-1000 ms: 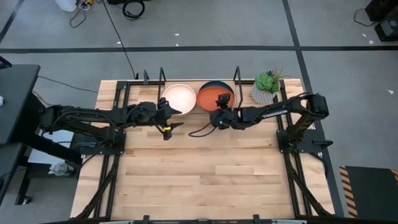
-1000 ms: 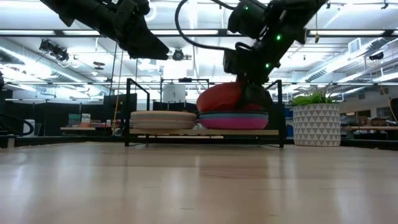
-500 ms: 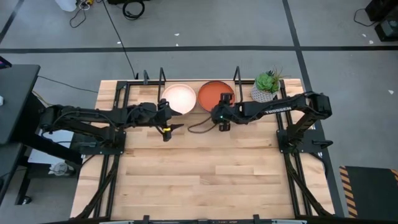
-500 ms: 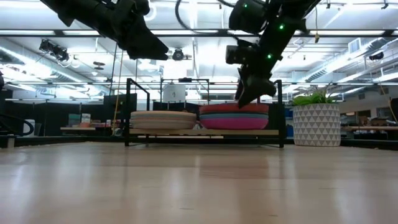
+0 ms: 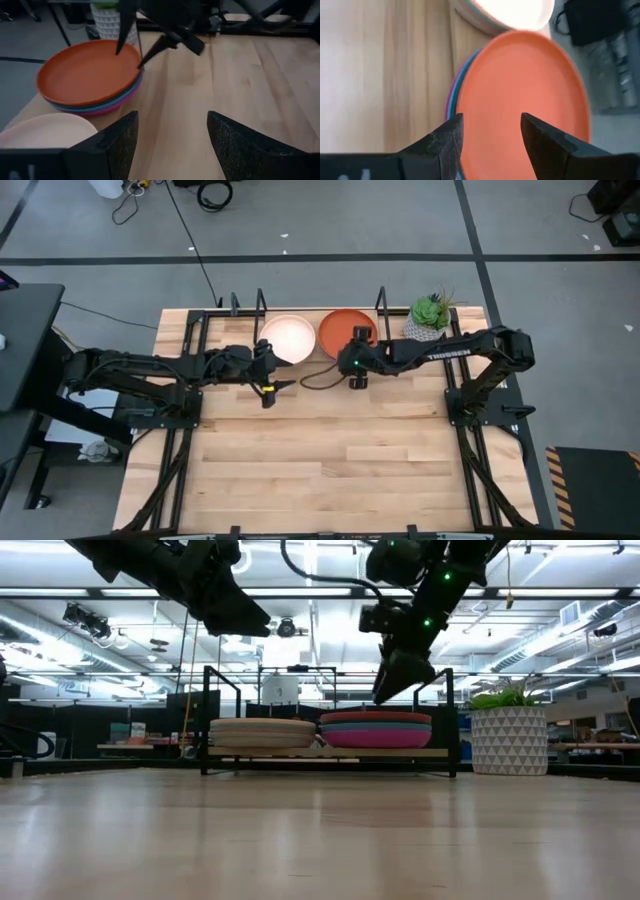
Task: Place and stack plates onto a shelf
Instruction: Return to Home Position
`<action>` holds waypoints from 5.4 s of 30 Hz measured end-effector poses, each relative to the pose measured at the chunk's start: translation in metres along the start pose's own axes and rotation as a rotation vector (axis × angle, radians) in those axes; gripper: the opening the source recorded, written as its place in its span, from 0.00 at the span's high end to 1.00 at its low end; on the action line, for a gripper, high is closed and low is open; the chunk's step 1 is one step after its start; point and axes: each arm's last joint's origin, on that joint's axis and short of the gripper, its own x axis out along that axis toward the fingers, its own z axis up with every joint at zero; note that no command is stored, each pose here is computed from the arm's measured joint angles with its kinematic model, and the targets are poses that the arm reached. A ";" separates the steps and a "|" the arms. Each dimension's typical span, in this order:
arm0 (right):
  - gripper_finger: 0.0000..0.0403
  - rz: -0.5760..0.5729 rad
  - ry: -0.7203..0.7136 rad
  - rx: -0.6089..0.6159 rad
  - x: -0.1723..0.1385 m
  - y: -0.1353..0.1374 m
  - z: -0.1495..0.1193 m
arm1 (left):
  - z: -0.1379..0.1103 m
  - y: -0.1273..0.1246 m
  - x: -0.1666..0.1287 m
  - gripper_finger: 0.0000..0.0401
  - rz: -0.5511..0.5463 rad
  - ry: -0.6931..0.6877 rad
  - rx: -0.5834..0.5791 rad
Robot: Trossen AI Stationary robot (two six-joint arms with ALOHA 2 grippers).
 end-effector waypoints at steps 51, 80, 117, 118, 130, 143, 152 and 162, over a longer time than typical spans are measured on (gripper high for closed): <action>0.61 0.281 -0.876 0.559 -0.080 0.052 -0.167 | -0.118 -0.009 -0.076 0.52 -0.105 -0.308 0.077; 0.61 0.138 -0.883 0.673 -0.075 0.055 -0.192 | -0.122 -0.006 -0.082 0.52 -0.071 -0.411 -0.083; 0.61 0.141 -0.883 0.671 -0.075 0.055 -0.192 | -0.123 -0.006 -0.082 0.52 -0.070 -0.411 -0.075; 0.61 0.141 -0.883 0.671 -0.075 0.055 -0.192 | -0.123 -0.006 -0.082 0.52 -0.070 -0.410 -0.075; 0.61 0.141 -0.883 0.671 -0.075 0.055 -0.192 | -0.123 -0.006 -0.082 0.52 -0.070 -0.410 -0.075; 0.61 0.141 -0.883 0.671 -0.075 0.055 -0.192 | -0.123 -0.006 -0.082 0.52 -0.070 -0.410 -0.075; 0.61 0.141 -0.883 0.670 -0.075 0.055 -0.192 | -0.123 -0.006 -0.082 0.52 -0.070 -0.410 -0.075; 0.61 0.141 -0.883 0.671 -0.075 0.055 -0.192 | -0.123 -0.006 -0.082 0.52 -0.070 -0.410 -0.075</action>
